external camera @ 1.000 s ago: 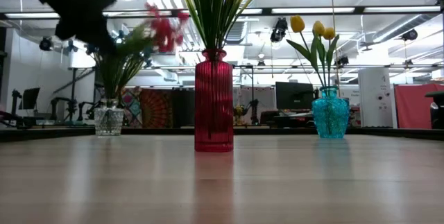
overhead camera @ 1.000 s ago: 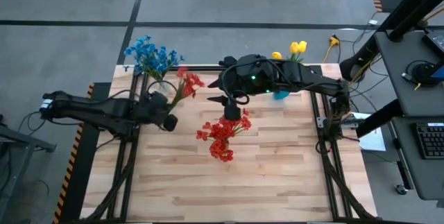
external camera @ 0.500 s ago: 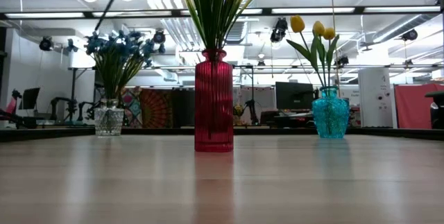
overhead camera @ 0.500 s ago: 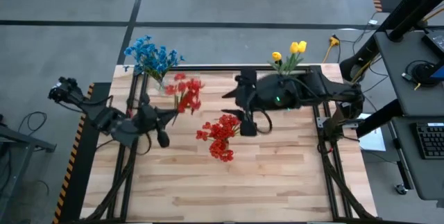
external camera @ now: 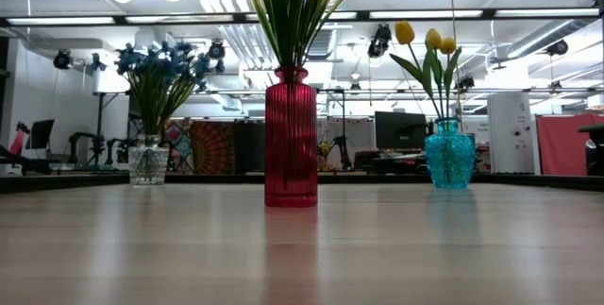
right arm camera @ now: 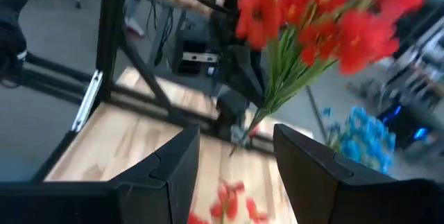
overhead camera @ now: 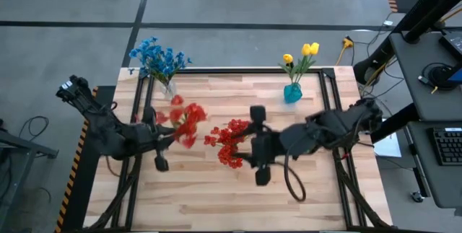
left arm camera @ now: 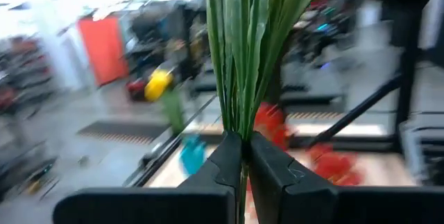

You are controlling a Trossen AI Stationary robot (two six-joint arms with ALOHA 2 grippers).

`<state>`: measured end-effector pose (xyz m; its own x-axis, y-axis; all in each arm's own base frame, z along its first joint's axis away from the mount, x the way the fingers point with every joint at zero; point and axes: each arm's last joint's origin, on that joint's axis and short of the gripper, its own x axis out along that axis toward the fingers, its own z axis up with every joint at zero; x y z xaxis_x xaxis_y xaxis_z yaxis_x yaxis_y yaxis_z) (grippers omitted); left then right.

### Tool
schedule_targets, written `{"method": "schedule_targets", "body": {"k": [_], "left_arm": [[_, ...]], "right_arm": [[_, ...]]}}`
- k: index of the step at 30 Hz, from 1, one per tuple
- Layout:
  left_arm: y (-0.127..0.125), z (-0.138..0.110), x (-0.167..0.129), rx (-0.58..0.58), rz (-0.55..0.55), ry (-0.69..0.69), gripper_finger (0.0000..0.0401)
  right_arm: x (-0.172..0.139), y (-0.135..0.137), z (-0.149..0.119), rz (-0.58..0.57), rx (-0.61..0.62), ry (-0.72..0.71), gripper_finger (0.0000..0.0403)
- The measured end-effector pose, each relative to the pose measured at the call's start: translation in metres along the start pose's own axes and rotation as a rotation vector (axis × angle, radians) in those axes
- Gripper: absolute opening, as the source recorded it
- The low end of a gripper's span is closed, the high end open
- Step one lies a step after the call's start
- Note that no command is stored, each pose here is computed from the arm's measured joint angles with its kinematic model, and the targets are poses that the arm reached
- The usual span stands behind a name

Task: Sort flowers into vase by color
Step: Put the red flowers into the red vase

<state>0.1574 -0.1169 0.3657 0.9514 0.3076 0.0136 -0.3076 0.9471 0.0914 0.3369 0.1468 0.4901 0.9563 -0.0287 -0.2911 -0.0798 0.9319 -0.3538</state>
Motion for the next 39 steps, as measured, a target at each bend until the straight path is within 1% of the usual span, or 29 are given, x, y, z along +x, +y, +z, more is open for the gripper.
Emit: {"method": "schedule_targets", "body": {"k": [2, 4, 7, 12, 15, 17, 19, 24, 28, 31, 34, 39], "left_arm": [[-0.006, 0.012, 0.002, 0.012, -0.052, -0.041, 0.0000], [-0.012, 0.021, 0.005, 0.032, -0.076, -0.067, 0.0000], [-0.022, 0.035, 0.011, 0.072, -0.089, -0.086, 0.0000], [-0.040, 0.051, 0.021, 0.104, -0.088, -0.093, 0.0000], [-0.048, 0.058, 0.026, 0.131, -0.085, -0.098, 0.0000], [-0.053, 0.062, 0.029, 0.139, -0.084, -0.101, 0.0000], [-0.056, 0.065, 0.031, 0.144, -0.083, -0.102, 0.0000], [-0.065, 0.066, 0.036, 0.167, -0.082, -0.097, 0.0000], [-0.068, 0.067, 0.042, 0.165, -0.067, -0.098, 0.0000], [-0.066, 0.066, 0.049, 0.168, -0.045, -0.093, 0.0000], [-0.063, 0.065, 0.055, 0.171, -0.021, -0.088, 0.0000], [-0.062, 0.066, 0.057, 0.163, -0.062, -0.107, 0.0000]], "right_arm": [[0.008, 0.008, 0.000, -0.025, -0.018, -0.048, 0.0178], [0.016, 0.012, -0.002, -0.052, -0.028, -0.081, 0.0178], [0.027, 0.014, -0.005, -0.082, -0.029, -0.123, 0.0178], [0.041, 0.012, -0.009, -0.120, -0.034, -0.193, 0.0178], [0.043, 0.011, -0.010, -0.073, -0.017, -0.214, 0.0181], [0.043, 0.009, -0.008, -0.029, 0.013, -0.238, 0.0192], [0.043, 0.007, -0.006, -0.022, 0.038, -0.261, 0.0209], [0.043, 0.002, -0.003, -0.046, 0.046, -0.303, 0.0253], [0.044, -0.001, -0.003, -0.032, 0.040, -0.318, 0.0274], [0.049, -0.001, -0.003, -0.002, 0.038, -0.339, 0.0277], [0.052, 0.000, -0.005, 0.003, 0.029, -0.334, 0.0273], [0.053, -0.002, -0.004, -0.005, 0.034, -0.340, 0.0249]]}}
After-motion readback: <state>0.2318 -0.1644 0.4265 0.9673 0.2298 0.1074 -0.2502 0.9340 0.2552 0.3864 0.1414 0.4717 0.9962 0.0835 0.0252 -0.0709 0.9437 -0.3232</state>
